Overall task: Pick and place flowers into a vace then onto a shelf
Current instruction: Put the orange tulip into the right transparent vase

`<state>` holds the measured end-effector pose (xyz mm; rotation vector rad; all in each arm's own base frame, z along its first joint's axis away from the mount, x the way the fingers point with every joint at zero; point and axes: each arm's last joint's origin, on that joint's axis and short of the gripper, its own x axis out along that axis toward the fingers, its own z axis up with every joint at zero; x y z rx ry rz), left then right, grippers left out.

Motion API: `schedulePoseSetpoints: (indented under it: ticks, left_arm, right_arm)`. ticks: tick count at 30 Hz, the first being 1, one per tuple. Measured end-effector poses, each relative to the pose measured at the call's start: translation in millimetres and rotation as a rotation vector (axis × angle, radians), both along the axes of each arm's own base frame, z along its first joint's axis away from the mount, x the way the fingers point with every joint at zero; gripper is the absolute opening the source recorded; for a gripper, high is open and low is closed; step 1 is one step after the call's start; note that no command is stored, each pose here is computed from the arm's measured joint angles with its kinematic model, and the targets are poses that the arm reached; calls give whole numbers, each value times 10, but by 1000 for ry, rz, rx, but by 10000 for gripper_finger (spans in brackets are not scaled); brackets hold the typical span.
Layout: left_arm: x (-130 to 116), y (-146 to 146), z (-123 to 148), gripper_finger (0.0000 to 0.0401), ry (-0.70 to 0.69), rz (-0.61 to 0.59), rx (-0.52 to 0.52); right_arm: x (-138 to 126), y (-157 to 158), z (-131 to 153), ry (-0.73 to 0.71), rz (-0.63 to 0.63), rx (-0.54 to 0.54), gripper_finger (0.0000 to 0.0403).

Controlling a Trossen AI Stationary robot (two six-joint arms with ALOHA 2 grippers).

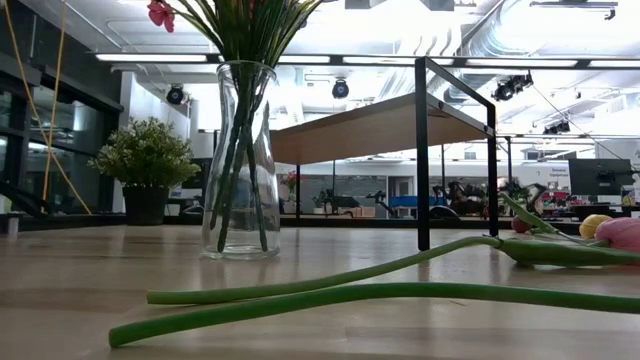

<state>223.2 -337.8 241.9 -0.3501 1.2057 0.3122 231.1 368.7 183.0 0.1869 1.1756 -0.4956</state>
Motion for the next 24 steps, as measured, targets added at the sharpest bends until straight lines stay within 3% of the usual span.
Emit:
schedulePoseSetpoints:
  ticks: [12,24]
  left_arm:
    - [0,-1,0,145,0,0,-1]
    - [-4,5,-1,145,4,0,6]
  right_arm:
    - [-50,-49,-317,59,-31,28,135]
    - [-78,-68,-151,58,-30,65,135]
